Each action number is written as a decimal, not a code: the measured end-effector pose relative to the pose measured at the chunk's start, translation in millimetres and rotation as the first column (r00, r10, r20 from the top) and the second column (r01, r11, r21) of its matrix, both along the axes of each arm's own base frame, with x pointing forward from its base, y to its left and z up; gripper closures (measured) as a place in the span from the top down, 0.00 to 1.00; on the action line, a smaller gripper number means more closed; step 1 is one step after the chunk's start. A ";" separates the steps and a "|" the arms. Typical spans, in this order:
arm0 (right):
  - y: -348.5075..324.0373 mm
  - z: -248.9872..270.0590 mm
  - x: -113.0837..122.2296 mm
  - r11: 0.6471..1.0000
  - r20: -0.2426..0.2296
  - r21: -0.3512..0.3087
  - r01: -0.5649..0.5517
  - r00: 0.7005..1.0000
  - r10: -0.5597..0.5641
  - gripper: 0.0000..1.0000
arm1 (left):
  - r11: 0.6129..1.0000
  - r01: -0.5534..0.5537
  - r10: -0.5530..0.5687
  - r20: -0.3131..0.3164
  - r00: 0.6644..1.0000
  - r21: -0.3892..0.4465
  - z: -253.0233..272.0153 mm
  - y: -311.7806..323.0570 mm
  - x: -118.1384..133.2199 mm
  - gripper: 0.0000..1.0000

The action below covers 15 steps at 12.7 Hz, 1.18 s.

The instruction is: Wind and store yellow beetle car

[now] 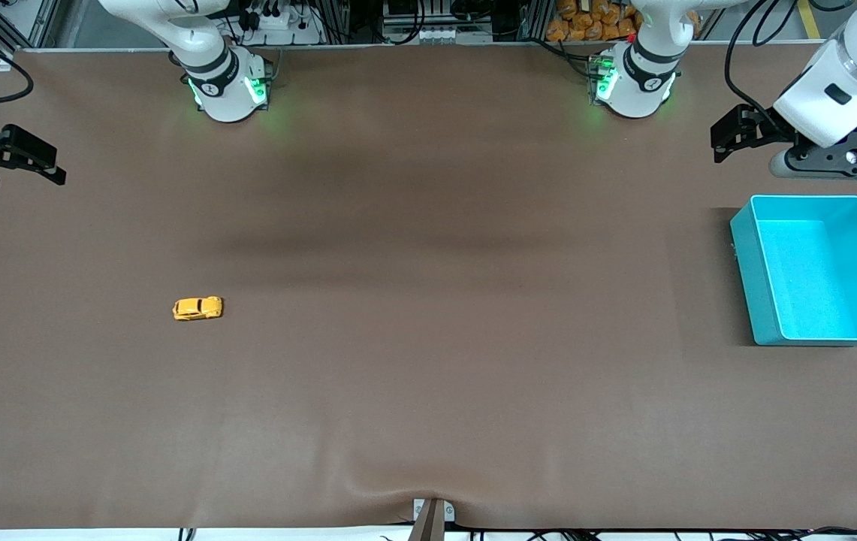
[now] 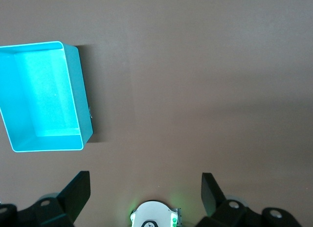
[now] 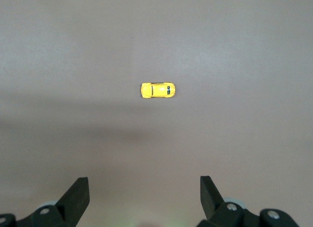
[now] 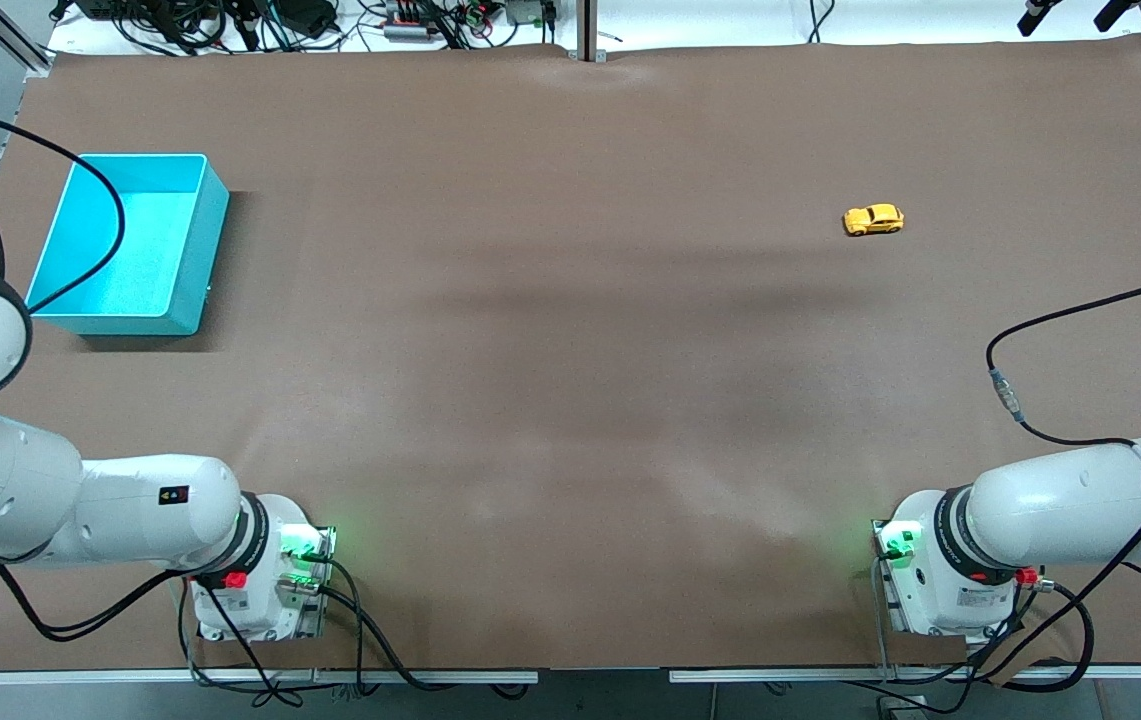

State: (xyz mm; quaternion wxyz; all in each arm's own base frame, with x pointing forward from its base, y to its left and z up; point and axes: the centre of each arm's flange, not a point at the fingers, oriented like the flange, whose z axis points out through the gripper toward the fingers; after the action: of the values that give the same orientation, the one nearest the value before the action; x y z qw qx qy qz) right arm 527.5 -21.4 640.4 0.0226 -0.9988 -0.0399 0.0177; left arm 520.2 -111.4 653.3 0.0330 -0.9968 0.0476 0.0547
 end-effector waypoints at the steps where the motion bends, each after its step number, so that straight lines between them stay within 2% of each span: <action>1: 0.0 0.3 -0.2 1.000 0.000 0.000 0.000 1.000 0.000 1.00 | 1.000 0.001 -0.001 -0.001 1.000 -0.004 0.0 -0.4 -0.1 1.00; 10: 2.1 -12.5 2.2 1.000 -0.014 0.001 -0.006 1.000 0.006 1.00 | 1.000 0.002 -0.002 -0.004 1.000 -0.019 0.0 -2.0 -0.4 1.00; 13: 11.6 -74.4 20.4 0.996 0.017 -0.002 -0.094 0.995 0.094 1.00 | 1.000 -0.003 0.003 -0.004 1.000 -0.019 0.1 -0.6 -0.1 1.00; 15: 16.1 -127.8 27.4 0.982 0.042 -0.009 -0.191 0.981 0.191 1.00 | 1.000 -0.012 0.012 -0.002 1.000 -0.019 0.7 4.1 0.9 1.00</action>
State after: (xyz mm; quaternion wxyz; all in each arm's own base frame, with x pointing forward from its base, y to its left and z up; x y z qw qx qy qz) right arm 554.9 -5.4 512.6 0.0175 -0.9906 -0.1358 -0.0012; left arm 521.1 -107.3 654.1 0.0230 -0.9973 0.0420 0.0554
